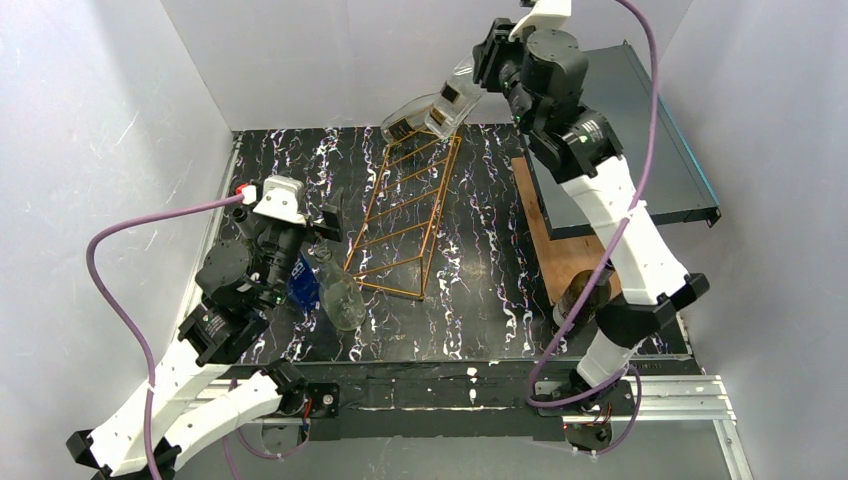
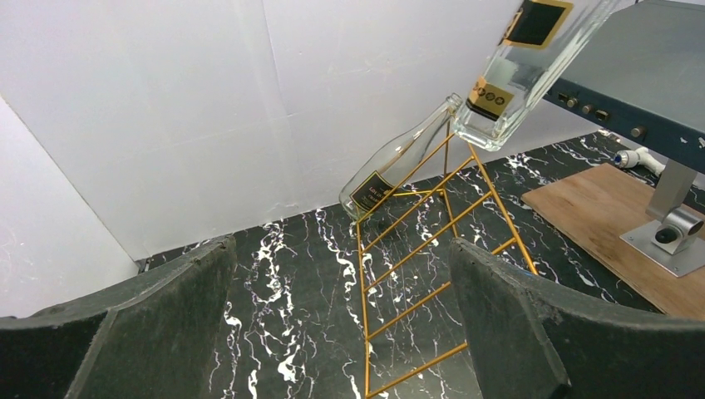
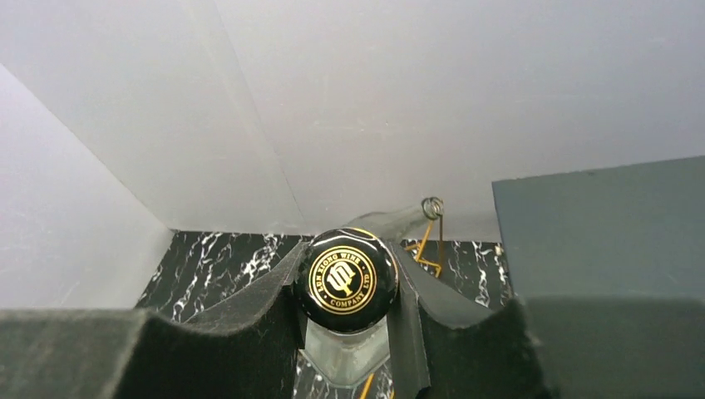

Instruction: Put the wine bottle on the wine rack

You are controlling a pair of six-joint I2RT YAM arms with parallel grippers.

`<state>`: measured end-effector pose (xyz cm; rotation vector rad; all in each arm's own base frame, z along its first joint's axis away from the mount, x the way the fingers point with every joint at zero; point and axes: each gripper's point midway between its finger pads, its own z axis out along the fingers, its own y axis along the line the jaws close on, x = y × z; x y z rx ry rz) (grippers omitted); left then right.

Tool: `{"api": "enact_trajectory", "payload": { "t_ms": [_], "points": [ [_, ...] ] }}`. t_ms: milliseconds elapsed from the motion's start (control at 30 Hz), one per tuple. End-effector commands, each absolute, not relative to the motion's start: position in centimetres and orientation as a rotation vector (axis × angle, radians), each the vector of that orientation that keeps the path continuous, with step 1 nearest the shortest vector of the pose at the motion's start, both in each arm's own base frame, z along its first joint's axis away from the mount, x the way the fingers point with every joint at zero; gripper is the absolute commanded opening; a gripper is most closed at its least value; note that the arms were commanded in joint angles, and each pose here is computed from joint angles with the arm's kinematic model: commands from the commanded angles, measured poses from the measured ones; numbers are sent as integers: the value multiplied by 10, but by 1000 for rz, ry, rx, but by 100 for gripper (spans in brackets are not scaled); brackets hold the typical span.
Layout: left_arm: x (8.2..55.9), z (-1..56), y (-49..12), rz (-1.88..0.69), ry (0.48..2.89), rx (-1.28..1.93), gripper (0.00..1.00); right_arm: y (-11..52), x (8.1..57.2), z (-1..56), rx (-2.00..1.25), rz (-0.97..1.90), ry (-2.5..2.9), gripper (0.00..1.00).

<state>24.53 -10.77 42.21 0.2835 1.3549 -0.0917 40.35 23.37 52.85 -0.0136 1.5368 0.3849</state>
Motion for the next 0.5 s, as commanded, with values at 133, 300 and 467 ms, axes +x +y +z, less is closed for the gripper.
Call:
{"api": "enact_trajectory", "payload": {
  "t_ms": [133,300,467],
  "points": [
    [250,423,-107,-78,1346,264,99,242,429,604,155,495,1216,1],
    [249,424,-110,-94,1346,271,99,252,447,585,176,486,1241,1],
    [248,426,-108,-96,1341,266,99,257,458,584,202,496,1228,1]
  ]
}}
